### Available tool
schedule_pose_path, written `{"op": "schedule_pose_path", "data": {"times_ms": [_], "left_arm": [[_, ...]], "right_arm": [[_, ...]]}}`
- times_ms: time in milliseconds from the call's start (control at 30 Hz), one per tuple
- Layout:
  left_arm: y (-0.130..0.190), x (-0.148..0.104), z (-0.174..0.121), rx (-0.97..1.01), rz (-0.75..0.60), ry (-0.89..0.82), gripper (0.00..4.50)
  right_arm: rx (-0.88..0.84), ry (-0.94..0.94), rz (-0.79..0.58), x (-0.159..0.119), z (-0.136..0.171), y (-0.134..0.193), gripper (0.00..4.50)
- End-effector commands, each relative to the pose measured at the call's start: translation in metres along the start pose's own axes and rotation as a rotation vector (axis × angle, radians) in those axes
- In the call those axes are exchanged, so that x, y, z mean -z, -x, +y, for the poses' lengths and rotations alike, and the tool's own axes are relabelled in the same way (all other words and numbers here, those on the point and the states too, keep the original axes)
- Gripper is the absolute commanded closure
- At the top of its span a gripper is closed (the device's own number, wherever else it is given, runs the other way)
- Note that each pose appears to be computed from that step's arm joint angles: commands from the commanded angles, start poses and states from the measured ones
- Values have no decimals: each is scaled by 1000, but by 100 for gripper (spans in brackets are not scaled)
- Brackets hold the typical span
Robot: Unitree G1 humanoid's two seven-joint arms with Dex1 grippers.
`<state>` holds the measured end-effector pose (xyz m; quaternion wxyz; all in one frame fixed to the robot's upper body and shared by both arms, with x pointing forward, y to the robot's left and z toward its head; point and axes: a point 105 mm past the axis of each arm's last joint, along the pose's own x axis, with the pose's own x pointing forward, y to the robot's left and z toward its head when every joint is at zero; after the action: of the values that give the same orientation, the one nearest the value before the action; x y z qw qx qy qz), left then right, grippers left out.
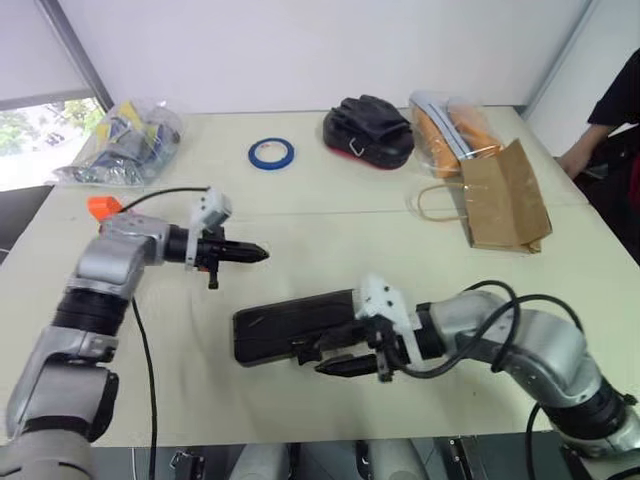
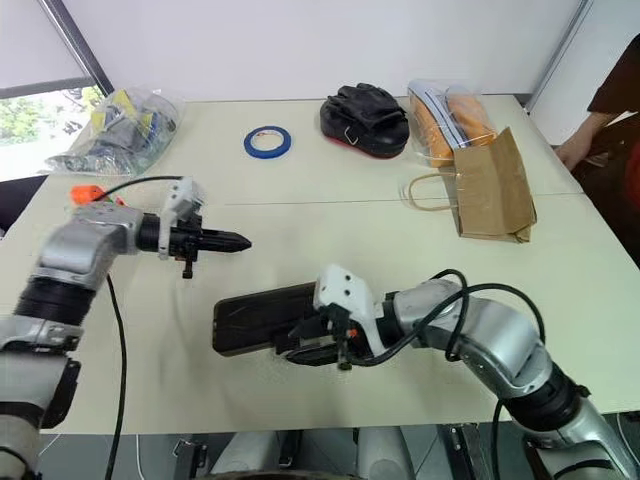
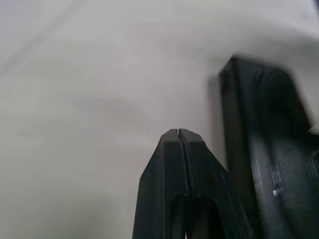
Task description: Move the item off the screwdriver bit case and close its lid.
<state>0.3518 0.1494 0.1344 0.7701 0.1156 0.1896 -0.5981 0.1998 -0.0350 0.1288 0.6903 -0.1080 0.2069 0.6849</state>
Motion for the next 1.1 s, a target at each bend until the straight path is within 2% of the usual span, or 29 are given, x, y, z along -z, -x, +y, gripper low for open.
{"op": "schedule_pose_path", "data": {"times_ms": [33, 233, 467, 567, 933, 1100], "left_arm": [[-19, -6, 2, 65, 21, -56, 450], [-46, -1, -12, 225, 65, -61, 450], [-49, 11, -27, 354, 173, -107, 450], [-53, 11, -29, 324, 174, -121, 450], [-60, 26, -62, 483, 193, -87, 450], [-62, 41, -83, 554, 239, -48, 450]], "right_arm": [[-20, 46, -10, -5, 10, -9, 443], [36, 17, 6, 3, 4, -20, 443], [172, 32, 78, 16, -22, -28, 443], [206, 28, 98, 21, -30, -32, 443], [335, 77, 165, 25, -57, -38, 443], [416, 185, 288, 32, -67, -28, 443]]}}
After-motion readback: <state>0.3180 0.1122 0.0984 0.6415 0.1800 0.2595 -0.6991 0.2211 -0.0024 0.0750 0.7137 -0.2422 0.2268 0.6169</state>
